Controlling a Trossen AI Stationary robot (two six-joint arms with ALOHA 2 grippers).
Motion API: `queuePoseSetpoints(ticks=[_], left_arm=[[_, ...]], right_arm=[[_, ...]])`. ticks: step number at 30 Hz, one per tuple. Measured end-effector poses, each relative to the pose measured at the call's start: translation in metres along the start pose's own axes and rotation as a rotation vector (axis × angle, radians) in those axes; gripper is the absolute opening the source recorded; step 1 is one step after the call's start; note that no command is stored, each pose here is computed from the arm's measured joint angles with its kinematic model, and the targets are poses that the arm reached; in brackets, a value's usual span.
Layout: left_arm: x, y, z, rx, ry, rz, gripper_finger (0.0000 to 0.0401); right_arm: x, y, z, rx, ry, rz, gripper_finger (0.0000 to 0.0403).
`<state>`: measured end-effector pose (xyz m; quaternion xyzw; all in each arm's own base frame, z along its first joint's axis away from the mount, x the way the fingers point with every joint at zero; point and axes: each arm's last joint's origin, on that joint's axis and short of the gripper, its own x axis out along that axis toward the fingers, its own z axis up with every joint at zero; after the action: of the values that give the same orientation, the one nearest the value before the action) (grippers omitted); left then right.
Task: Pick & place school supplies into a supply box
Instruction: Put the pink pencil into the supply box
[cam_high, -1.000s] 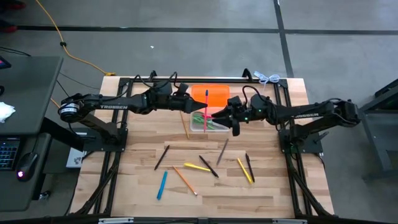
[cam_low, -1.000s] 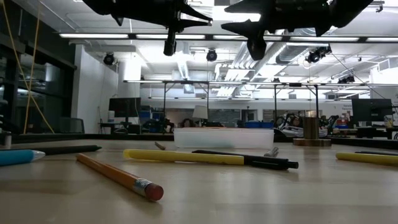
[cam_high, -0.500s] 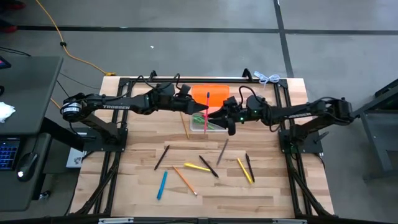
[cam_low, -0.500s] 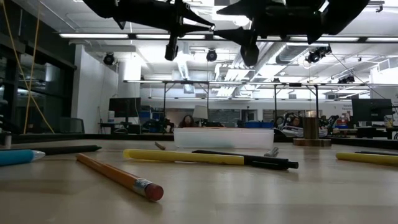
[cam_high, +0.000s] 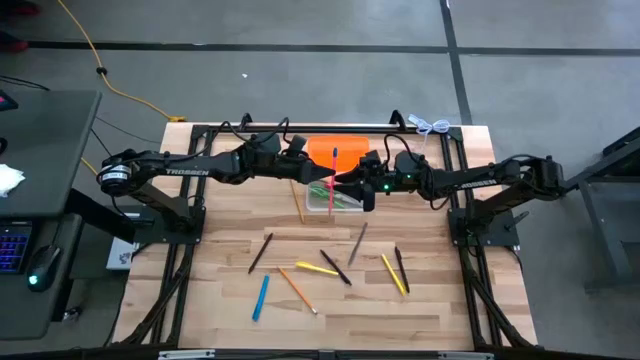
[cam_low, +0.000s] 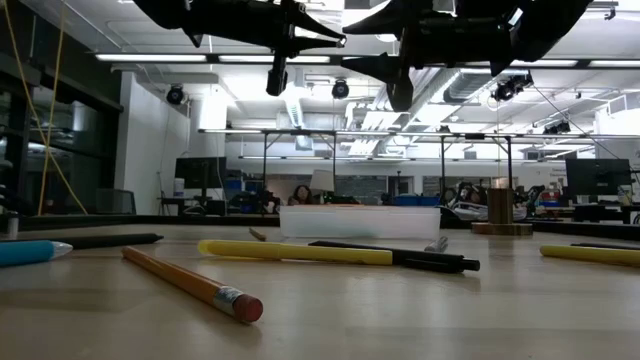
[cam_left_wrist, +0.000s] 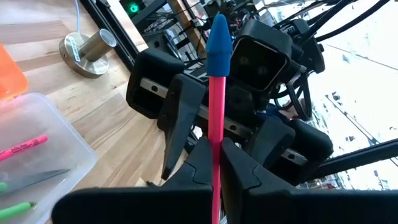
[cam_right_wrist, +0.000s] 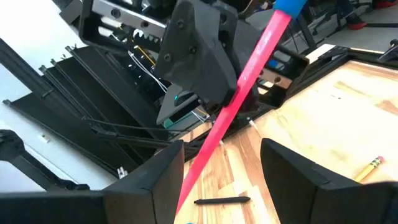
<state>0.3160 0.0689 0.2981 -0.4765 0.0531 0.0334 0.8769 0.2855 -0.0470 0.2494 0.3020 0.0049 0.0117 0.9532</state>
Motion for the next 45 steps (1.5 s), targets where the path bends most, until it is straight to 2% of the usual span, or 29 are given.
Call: queuePoseSetpoints(ticks=[8,17,28,32,45], left_arm=[[0.000,-0.001,0.001,0.003,-0.024,-0.003,0.0037],[0.001,-0.003,-0.003,0.006,-0.014,-0.002,0.0037],[0.001,0.000,-0.004,0.016,0.016,0.015,0.0037],[0.001,0.002,-0.006,0.011,0.039,0.042,0.0037],[0.001,0.002,-0.006,0.018,0.035,0.035,0.0037]], right_arm=[[0.003,0.002,0.005,-0.009,-0.001,-0.011,0.0190],[0.025,0.002,0.012,-0.058,0.067,-0.018,0.0190],[0.023,-0.005,0.016,-0.041,0.084,-0.012,0.0188],[0.023,-0.005,0.015,-0.039,0.098,-0.007,0.0180],[0.023,-0.007,0.013,-0.032,0.123,-0.023,0.0126]])
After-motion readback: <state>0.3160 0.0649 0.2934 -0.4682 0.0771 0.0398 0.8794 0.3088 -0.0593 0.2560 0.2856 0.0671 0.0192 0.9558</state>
